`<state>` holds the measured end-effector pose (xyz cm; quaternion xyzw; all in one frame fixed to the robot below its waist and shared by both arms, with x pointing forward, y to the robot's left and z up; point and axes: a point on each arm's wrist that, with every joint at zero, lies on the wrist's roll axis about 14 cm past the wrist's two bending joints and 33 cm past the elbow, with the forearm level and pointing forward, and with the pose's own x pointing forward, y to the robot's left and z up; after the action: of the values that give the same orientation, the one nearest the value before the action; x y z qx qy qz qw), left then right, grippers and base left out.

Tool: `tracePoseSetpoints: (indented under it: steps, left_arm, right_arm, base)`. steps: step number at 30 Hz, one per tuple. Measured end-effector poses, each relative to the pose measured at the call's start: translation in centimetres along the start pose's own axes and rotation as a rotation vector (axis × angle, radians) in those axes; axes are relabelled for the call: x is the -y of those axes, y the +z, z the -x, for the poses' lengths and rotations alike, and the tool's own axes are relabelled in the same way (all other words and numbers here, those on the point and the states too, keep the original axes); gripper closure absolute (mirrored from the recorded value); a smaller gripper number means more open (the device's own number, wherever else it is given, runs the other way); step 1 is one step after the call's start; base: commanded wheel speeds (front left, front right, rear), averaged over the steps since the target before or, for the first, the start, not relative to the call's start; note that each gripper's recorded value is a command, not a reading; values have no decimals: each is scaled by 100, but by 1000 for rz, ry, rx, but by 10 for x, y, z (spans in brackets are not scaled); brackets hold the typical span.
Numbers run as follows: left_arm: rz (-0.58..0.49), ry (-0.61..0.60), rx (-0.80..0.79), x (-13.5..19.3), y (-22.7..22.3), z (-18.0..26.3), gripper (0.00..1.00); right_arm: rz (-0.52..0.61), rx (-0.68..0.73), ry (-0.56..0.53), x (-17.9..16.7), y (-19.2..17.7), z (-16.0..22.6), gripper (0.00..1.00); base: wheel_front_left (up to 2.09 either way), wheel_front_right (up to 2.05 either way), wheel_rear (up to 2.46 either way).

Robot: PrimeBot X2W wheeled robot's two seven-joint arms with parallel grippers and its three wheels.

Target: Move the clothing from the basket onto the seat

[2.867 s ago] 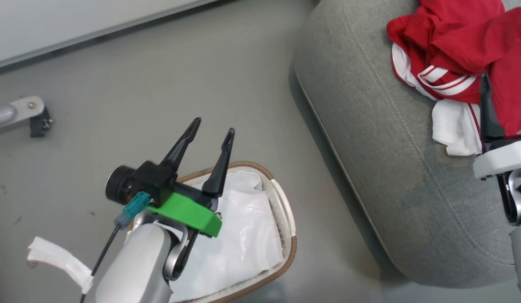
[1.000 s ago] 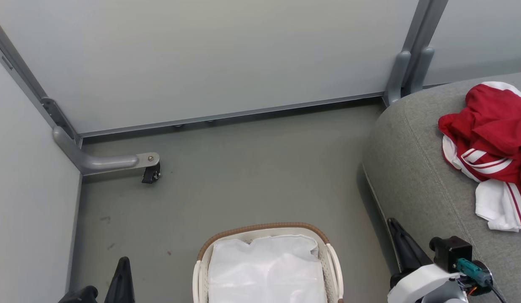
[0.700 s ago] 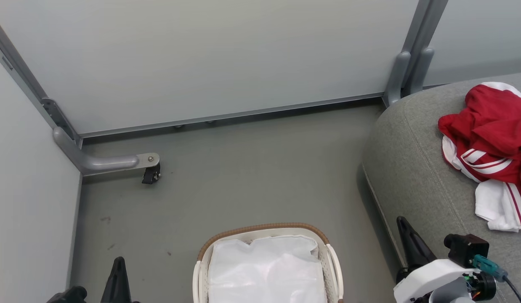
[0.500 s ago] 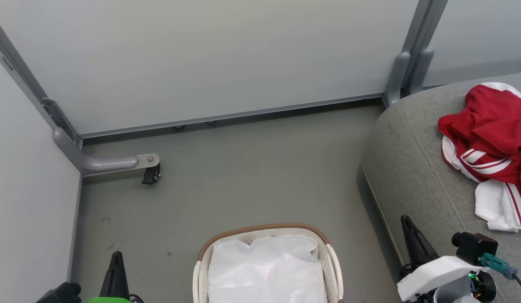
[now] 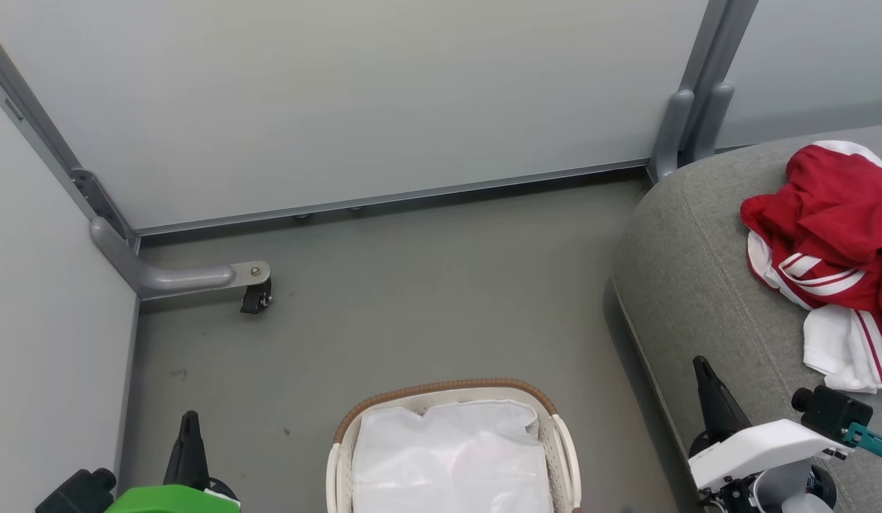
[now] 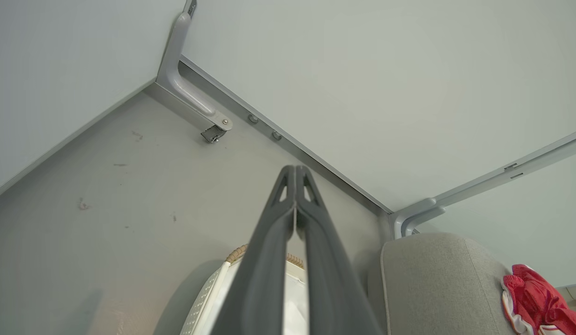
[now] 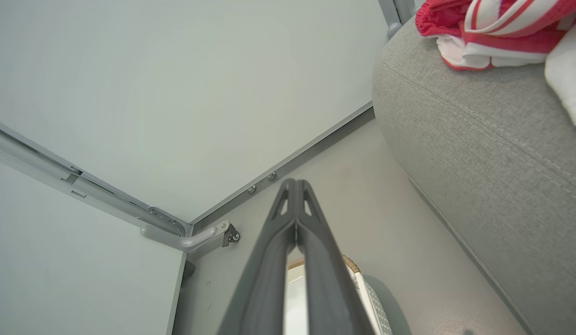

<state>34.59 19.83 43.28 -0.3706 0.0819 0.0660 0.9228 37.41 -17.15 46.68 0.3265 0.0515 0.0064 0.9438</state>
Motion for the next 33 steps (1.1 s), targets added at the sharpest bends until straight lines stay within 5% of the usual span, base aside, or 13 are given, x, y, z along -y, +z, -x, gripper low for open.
tracePoseSetpoints:
  steps: [33]
  left_arm:
    - [365,-47,16,19,21,-14,100]
  right_arm:
    - [-410,30,-23,5,18,-5,100]
  base:
    - [0,0,0]
